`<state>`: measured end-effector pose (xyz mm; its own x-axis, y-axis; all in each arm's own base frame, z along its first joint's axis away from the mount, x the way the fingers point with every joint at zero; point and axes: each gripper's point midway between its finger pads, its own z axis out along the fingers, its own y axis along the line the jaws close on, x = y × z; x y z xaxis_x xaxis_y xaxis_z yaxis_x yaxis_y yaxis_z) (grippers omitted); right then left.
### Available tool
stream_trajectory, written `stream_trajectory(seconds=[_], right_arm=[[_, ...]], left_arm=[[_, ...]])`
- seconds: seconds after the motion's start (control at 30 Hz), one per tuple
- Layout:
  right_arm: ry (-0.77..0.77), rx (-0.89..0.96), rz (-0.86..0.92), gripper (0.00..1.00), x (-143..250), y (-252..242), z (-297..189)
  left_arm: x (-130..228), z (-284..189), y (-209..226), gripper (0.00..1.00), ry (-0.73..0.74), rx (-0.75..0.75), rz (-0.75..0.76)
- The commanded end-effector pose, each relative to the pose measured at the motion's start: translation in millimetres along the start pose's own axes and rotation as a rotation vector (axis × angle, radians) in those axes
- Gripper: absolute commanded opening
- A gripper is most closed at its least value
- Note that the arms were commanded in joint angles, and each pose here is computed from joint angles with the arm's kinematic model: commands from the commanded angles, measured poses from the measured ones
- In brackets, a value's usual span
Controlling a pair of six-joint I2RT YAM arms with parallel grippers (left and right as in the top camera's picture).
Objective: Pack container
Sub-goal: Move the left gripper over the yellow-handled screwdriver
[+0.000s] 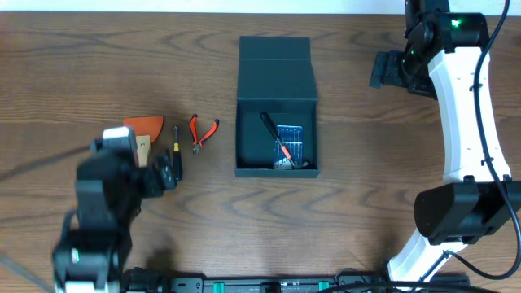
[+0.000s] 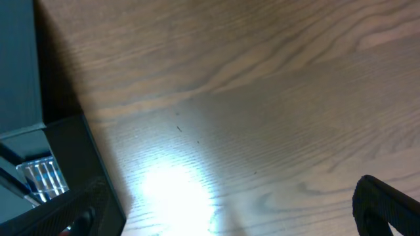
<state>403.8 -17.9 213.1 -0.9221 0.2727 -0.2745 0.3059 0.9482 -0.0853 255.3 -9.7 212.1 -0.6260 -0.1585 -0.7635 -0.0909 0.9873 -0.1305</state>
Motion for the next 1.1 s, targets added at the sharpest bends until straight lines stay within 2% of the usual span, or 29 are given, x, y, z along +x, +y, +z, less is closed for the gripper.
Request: stream_trajectory(seconds=[0.0,0.1,0.27,0.43,0.8,1.07], right_arm=[[-0.026,0.002,0.019,0.99,-4,-2,-7],[-0.026,0.002,0.019,0.99,-4,-2,-8],[-0.026,0.002,0.02,0.99,-4,-2,-7],[-0.026,0.002,0.019,0.99,-4,-2,-7],[-0.026,0.002,0.019,0.99,-4,-2,-8],[-0.026,0.002,0.019,0.99,-4,-2,-7]], left_arm=[[-8,16,-2,0.98,0.153,-0.034,-0.001],[-2,35,-2,0.99,0.274,-0.055,0.003],[39,62,-13,0.98,0.507,-0.002,-0.012],[65,79,-17,0.99,0.642,0.039,0.021],[91,110,-13,0.99,0.757,0.023,0.035],[100,129,-6,0.99,0.78,-0.009,0.06]])
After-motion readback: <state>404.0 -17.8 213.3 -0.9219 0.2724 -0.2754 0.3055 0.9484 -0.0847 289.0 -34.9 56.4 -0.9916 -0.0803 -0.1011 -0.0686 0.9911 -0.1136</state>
